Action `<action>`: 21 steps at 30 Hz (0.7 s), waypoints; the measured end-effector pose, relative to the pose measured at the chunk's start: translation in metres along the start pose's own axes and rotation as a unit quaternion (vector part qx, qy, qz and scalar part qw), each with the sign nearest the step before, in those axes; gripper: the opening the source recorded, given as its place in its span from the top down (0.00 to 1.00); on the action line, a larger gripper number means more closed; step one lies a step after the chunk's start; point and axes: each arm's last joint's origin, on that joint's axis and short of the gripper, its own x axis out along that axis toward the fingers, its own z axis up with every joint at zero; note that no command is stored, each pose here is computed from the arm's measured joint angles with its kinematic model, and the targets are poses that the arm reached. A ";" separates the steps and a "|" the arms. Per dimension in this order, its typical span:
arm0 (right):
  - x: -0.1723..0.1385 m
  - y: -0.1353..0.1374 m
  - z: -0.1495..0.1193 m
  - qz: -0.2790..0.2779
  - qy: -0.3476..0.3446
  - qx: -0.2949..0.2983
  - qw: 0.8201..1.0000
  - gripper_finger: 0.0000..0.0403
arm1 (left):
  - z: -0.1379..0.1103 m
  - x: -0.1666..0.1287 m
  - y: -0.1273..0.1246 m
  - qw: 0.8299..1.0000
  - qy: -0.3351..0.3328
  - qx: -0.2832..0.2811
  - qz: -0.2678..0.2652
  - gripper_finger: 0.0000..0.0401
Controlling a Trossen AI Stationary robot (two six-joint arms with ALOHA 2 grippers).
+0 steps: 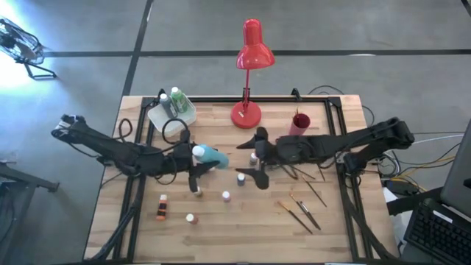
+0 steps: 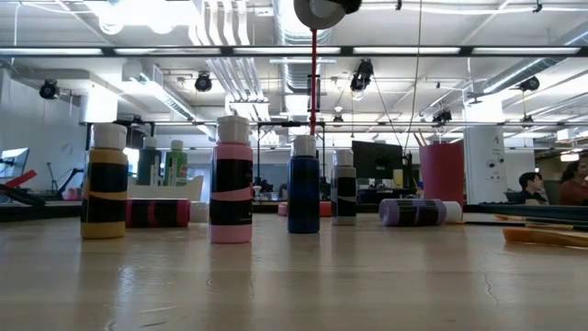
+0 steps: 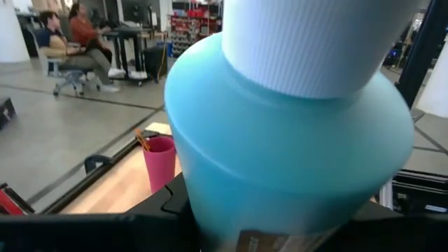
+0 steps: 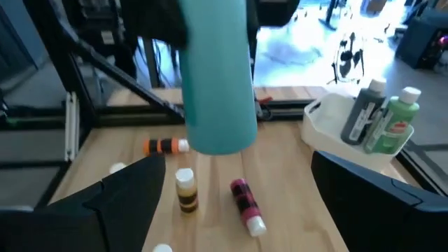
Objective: Pick & Place Paint Supplies
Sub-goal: Put the light blue paint bottle into the white bin
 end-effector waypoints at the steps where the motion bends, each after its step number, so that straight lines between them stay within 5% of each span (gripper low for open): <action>1: 0.003 0.001 0.001 -0.002 0.012 -0.005 1.000 0.13 | 0.001 0.000 0.000 1.000 0.004 -0.004 0.001 0.58; 12: 0.017 0.004 0.012 -0.006 0.046 -0.018 0.999 0.17 | 0.009 -0.003 0.000 0.999 0.045 -0.005 -0.002 0.58; 21: 0.026 0.007 0.017 0.003 -0.012 -0.006 1.000 0.10 | 0.010 -0.003 0.000 0.999 0.041 -0.005 -0.006 0.58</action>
